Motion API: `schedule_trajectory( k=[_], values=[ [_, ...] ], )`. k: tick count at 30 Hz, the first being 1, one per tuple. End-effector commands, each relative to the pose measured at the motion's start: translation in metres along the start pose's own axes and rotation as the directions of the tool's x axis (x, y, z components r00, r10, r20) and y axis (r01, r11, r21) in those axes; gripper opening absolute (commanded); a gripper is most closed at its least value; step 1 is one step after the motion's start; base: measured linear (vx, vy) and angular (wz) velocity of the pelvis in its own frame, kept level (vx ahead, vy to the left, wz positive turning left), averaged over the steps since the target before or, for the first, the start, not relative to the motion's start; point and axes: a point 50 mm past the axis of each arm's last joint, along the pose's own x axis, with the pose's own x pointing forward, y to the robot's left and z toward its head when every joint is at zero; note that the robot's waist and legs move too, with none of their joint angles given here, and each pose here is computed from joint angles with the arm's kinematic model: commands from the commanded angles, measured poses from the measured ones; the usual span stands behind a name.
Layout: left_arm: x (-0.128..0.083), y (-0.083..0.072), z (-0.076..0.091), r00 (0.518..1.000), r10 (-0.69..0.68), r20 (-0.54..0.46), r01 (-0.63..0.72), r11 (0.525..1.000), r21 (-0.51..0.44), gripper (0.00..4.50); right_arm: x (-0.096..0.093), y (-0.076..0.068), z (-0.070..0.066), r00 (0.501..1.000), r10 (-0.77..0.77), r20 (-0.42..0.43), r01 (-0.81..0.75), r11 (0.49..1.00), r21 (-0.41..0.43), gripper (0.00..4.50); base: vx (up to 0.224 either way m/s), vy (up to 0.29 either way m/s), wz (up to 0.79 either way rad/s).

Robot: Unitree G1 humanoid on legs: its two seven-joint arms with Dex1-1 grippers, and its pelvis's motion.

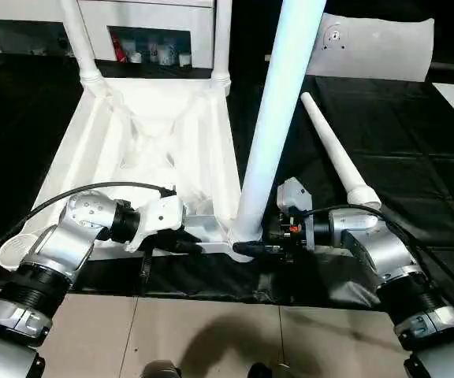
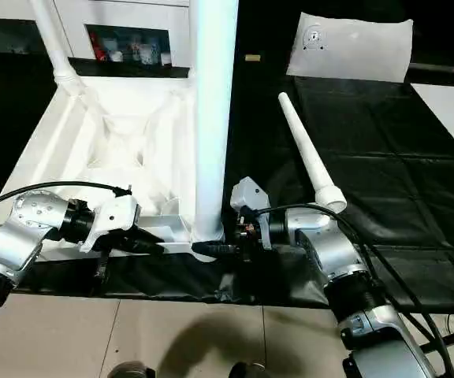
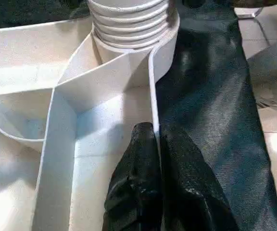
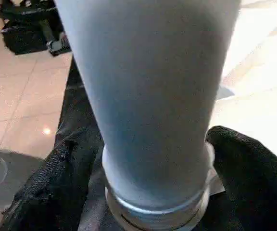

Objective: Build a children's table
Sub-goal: Insert table leg to table base

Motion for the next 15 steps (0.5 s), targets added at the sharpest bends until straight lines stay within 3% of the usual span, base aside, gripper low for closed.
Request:
schedule_trajectory(
  k=[1,9,15],
  values=[
    [0.0129,-0.0087,-0.0006,0.992,-0.117,-0.047,0.119,0.992,0.034,0.00,-0.0031,-0.0018,0.0012,1.000,0.011,-0.021,-0.011,1.000,-0.018,3.62,0.000,0.000,0.00],
    [0.0139,-0.0091,-0.0027,0.989,-0.138,-0.061,0.141,0.989,0.039,0.00,-0.0001,-0.0019,-0.0006,0.998,0.058,-0.038,-0.059,0.998,-0.009,2.89,0.000,0.000,0.00],
    [0.0127,-0.0077,-0.0053,0.989,-0.130,-0.073,0.132,0.991,0.028,0.00,0.0018,0.0016,-0.0044,0.996,0.083,-0.037,-0.083,0.996,0.014,2.78,0.000,0.000,0.00]
  ],
)
